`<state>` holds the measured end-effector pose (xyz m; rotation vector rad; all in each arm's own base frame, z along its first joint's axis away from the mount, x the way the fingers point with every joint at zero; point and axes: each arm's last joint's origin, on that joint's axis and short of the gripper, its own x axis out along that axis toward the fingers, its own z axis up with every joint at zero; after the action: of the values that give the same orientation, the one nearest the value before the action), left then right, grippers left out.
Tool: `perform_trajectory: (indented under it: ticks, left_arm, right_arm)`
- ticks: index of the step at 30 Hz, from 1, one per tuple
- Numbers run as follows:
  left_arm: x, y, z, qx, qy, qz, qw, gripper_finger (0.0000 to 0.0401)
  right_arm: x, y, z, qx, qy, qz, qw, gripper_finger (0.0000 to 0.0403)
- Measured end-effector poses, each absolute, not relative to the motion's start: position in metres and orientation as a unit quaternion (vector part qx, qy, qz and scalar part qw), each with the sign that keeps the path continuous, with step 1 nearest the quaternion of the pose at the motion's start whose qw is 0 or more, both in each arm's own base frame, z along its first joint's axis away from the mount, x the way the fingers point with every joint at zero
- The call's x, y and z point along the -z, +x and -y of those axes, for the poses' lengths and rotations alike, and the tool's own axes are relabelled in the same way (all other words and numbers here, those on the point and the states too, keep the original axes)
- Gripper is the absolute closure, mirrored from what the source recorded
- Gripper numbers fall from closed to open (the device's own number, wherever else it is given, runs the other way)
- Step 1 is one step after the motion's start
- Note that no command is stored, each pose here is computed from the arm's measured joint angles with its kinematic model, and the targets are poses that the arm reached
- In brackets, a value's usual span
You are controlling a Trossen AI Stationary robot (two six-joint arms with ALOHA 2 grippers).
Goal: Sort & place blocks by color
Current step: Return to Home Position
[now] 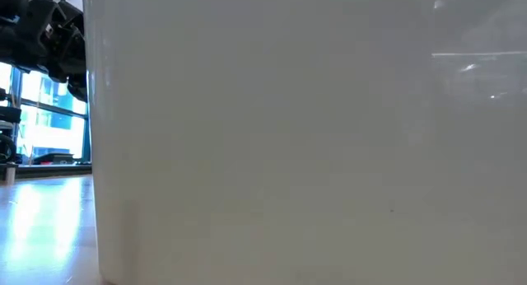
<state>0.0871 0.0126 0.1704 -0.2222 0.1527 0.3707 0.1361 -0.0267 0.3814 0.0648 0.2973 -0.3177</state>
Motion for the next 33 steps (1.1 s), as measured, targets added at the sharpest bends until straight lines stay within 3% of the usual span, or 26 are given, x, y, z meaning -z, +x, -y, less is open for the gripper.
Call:
perform_trajectory:
  ticks: [17,33]
  left_arm:
    - [-0.170,0.087,-0.013,-0.183,-0.110,-0.076,0.974,0.0245]
    - [-0.171,0.087,-0.013,-0.183,-0.110,-0.075,0.974,0.0245]
  right_arm:
    - [-0.237,0.095,0.014,0.064,0.129,-0.060,0.988,0.0201]
    - [-0.173,0.098,0.012,0.024,0.147,-0.047,0.988,0.0201]
